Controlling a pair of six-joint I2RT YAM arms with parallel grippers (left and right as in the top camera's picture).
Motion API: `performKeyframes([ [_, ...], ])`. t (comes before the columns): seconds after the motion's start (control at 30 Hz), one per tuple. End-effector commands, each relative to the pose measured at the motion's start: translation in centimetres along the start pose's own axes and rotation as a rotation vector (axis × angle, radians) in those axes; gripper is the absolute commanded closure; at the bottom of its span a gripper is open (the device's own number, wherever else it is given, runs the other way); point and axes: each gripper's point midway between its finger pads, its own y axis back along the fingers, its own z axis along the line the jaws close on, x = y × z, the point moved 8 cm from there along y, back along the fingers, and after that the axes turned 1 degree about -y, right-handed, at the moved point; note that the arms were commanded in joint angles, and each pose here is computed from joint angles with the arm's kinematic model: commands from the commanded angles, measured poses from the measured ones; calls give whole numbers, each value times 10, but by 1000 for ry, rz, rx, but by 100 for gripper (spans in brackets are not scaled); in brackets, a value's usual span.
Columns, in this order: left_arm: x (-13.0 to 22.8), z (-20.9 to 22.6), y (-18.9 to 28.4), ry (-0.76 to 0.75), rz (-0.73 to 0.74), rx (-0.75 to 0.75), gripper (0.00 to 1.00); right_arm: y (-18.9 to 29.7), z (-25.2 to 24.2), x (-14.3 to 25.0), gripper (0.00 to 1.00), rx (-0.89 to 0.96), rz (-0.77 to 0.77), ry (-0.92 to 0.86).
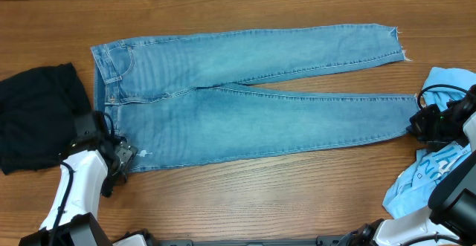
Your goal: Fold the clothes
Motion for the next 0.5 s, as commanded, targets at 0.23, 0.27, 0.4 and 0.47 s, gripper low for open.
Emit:
performKeyframes([
  [0.23,-12,3,-9,53,-85,41,39,7,1,-7,96,4,-38,9],
  [0.27,-12,3,-9,53,-85,41,39,7,1,-7,96,4,-38,9],
  [0.4,-9,3,-15,55,-86,49,35,7,1,-7,96,4,-38,9],
  [0.47,-6,3,-20,53,-73,62,35,7,1,-7,96,4,-38,9],
])
